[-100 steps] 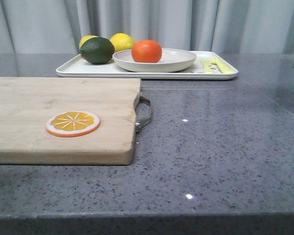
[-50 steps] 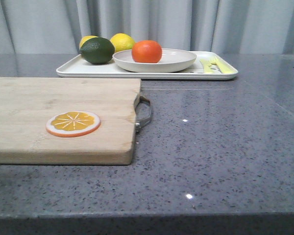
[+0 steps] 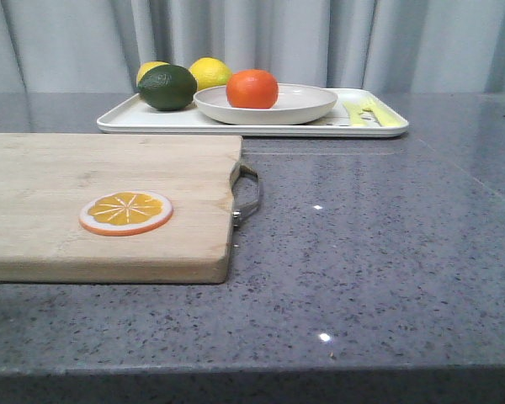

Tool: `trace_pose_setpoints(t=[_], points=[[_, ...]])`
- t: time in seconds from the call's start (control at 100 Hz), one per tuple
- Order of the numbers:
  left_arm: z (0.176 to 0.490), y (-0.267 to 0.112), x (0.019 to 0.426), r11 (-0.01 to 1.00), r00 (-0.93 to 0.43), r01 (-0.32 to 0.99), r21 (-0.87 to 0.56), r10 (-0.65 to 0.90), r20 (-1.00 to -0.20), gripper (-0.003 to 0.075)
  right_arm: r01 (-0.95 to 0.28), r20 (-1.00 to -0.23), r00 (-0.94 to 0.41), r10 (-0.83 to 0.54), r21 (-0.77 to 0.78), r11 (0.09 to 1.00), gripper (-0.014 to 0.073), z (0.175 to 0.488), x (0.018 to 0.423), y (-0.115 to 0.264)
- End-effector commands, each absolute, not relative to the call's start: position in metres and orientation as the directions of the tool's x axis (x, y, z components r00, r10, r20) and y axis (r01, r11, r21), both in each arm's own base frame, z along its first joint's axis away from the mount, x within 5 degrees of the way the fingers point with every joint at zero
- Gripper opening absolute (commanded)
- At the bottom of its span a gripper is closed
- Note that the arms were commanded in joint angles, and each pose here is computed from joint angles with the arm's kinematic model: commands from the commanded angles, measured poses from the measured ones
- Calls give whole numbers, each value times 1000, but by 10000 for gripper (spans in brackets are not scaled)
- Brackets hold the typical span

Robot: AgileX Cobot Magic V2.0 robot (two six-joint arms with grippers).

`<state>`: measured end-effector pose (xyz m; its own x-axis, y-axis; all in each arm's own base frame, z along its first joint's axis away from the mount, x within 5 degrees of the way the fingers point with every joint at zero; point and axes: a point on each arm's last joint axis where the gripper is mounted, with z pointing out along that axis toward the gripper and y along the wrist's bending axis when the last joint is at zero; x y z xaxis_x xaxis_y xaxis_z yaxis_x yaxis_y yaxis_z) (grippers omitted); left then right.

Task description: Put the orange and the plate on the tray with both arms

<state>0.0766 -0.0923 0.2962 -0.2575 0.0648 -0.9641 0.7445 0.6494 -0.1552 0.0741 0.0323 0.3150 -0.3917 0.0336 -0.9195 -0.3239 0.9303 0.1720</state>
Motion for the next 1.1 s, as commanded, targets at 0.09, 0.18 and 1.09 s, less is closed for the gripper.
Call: trace_pose_setpoints(t=[0.09, 0.18, 1.09], points=[[313, -93, 78, 644, -195, 747, -165, -24, -980, -20, -324, -966, -250, 71, 152, 934, -68, 319, 64, 28], [313, -93, 78, 644, -195, 747, -165, -24, -980, -20, -325, -967, -243, 72, 151, 934, -68, 318, 61, 27], [313, -93, 78, 644, -195, 747, -165, -24, -980, -20, -326, -967, -245, 71, 151, 933, -68, 317, 61, 27]])
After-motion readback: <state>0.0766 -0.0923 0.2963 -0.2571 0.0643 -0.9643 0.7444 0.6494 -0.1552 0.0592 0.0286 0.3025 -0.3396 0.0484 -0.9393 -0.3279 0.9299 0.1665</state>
